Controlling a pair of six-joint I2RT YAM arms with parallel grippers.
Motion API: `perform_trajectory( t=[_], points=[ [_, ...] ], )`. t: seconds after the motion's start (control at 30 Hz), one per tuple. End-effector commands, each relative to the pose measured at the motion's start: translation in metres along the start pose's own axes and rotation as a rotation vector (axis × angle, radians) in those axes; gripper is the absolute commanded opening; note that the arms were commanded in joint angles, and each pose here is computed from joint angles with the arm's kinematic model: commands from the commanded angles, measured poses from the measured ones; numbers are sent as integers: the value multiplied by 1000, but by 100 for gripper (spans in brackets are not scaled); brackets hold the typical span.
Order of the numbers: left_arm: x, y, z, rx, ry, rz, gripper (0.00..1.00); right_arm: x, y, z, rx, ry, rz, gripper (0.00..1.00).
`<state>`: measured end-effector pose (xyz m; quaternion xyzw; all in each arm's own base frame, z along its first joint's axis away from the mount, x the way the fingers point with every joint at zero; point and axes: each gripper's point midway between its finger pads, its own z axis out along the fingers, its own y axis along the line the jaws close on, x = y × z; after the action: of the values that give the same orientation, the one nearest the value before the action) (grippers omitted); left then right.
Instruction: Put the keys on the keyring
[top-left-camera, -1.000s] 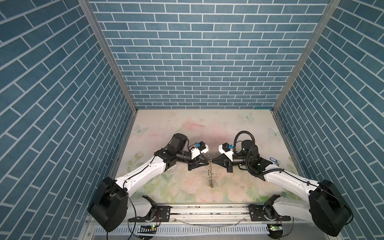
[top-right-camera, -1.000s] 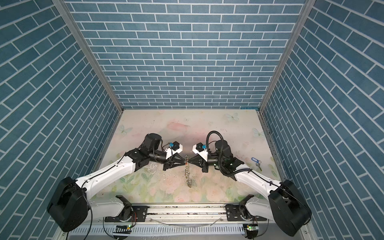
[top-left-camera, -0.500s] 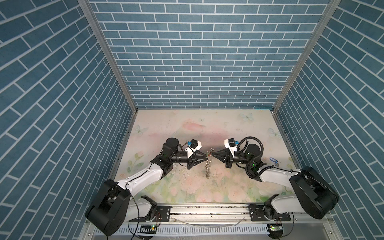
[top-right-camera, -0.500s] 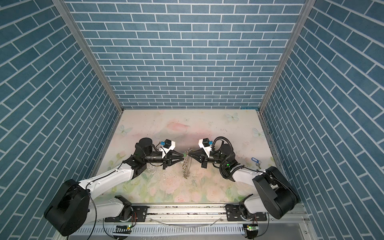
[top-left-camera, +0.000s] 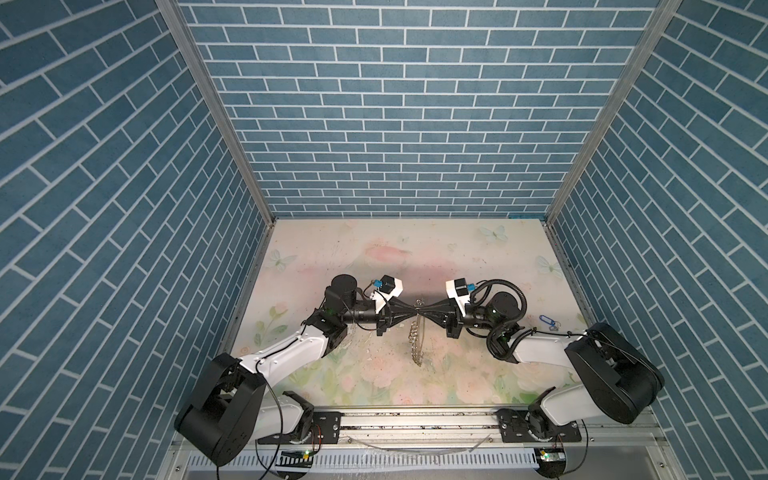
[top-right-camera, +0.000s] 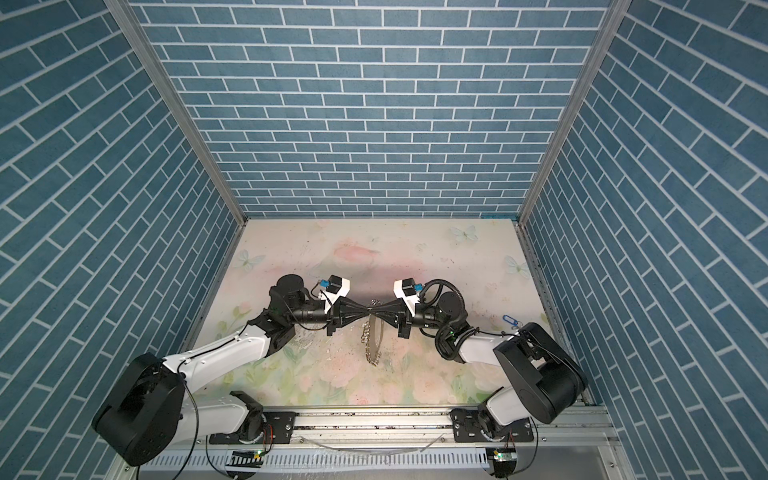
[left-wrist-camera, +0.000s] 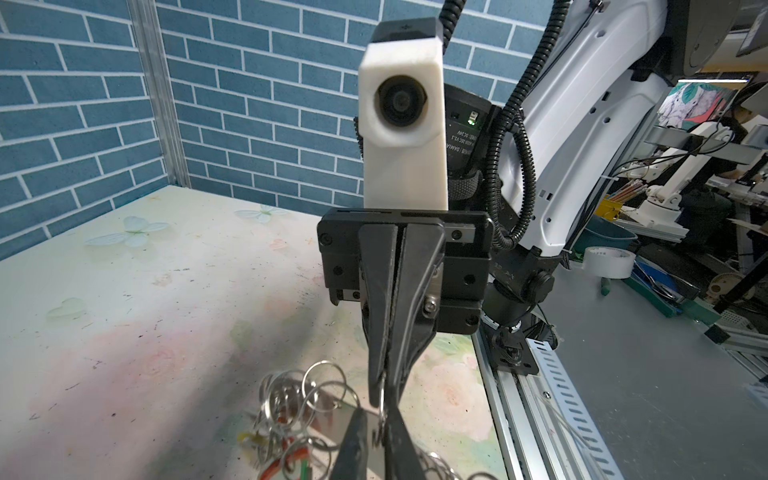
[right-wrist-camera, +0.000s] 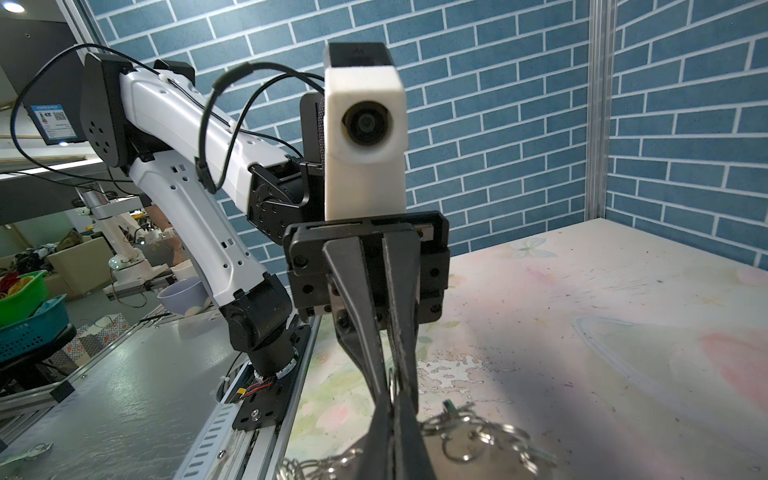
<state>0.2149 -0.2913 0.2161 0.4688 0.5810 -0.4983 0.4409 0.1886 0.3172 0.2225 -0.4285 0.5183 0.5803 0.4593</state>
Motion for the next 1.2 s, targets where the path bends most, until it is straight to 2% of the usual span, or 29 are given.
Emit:
perform_trajectory(
  t=[0.0, 0.13, 0.3, 0.4, 0.5, 0.6, 0.8, 1.17],
  points=[
    [-1, -2, 0, 27, -10, -6, 7, -14, 11, 2, -43, -45, -40, 0],
    [-2, -3, 1, 37, -3, -18, 0, -15, 11, 3, -50, -45, -44, 0],
    [-4, -3, 1, 30, 21, -30, 0, -8, 9, 2, -39, -5, -42, 2],
    [8, 0, 2, -21, 146, -2, 0, 6, 2, -3, 23, 112, -54, 19],
    [17, -2, 4, -31, 272, 23, 0, 25, -2, -13, 88, 316, -97, 23],
    [19, -4, 6, -4, 335, 18, 0, 28, 0, -21, 105, 401, -122, 24],
    [25, -11, 8, 40, 420, 30, 0, 23, 2, -18, 88, 396, -113, 22],
    [35, -15, 12, 78, 446, 7, 0, 27, 13, -10, -6, 384, -49, 19]
  ],
)
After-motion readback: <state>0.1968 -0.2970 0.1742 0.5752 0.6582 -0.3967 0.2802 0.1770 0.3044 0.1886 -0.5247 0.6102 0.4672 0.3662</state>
